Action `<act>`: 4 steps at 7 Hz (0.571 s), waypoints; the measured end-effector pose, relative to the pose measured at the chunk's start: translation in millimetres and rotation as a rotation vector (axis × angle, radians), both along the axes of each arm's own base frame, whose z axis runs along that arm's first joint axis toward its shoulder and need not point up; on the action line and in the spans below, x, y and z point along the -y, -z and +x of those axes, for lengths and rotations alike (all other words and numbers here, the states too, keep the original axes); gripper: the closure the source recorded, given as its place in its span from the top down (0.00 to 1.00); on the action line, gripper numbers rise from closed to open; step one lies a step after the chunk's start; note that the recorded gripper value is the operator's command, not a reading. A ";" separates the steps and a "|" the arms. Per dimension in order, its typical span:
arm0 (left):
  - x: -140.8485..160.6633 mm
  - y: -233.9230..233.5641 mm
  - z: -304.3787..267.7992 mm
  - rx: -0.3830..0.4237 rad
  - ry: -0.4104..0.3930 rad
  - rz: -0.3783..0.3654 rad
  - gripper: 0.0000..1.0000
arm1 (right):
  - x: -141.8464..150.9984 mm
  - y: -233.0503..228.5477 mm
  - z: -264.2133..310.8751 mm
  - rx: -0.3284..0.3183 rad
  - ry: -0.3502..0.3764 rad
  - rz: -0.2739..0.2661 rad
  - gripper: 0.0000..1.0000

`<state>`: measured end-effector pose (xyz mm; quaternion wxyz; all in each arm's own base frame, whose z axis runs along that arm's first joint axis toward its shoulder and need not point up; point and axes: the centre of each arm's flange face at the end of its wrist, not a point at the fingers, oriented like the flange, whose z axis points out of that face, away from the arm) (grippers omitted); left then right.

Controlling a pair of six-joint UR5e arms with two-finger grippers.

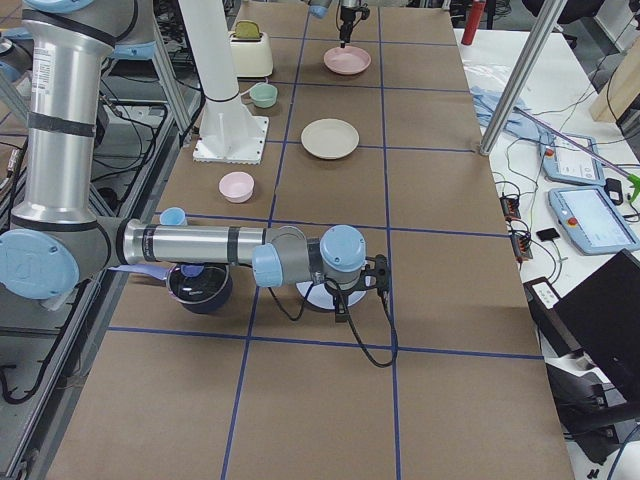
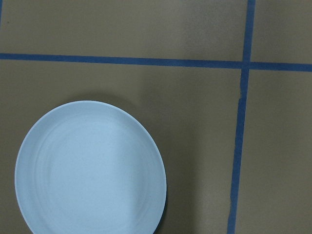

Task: Stack three plates with pink and blue
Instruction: 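Lower the left gripper to the rim of the pink plate and grasp it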

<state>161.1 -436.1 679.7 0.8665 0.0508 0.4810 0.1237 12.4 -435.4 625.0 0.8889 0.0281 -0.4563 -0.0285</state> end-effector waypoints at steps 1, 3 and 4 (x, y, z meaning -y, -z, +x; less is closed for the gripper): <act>-3.0 -8.4 5.0 -0.005 -0.001 -0.003 0.54 | 0.0 -0.2 -0.6 0.001 0.001 -0.001 1.00; -3.7 -11.9 8.0 -0.011 0.023 -0.040 0.00 | -0.1 -0.4 -1.1 0.002 0.002 -0.003 1.00; -1.4 -8.3 9.6 -0.017 0.044 -0.070 0.00 | -0.5 -0.7 -1.1 0.002 0.002 -0.004 1.00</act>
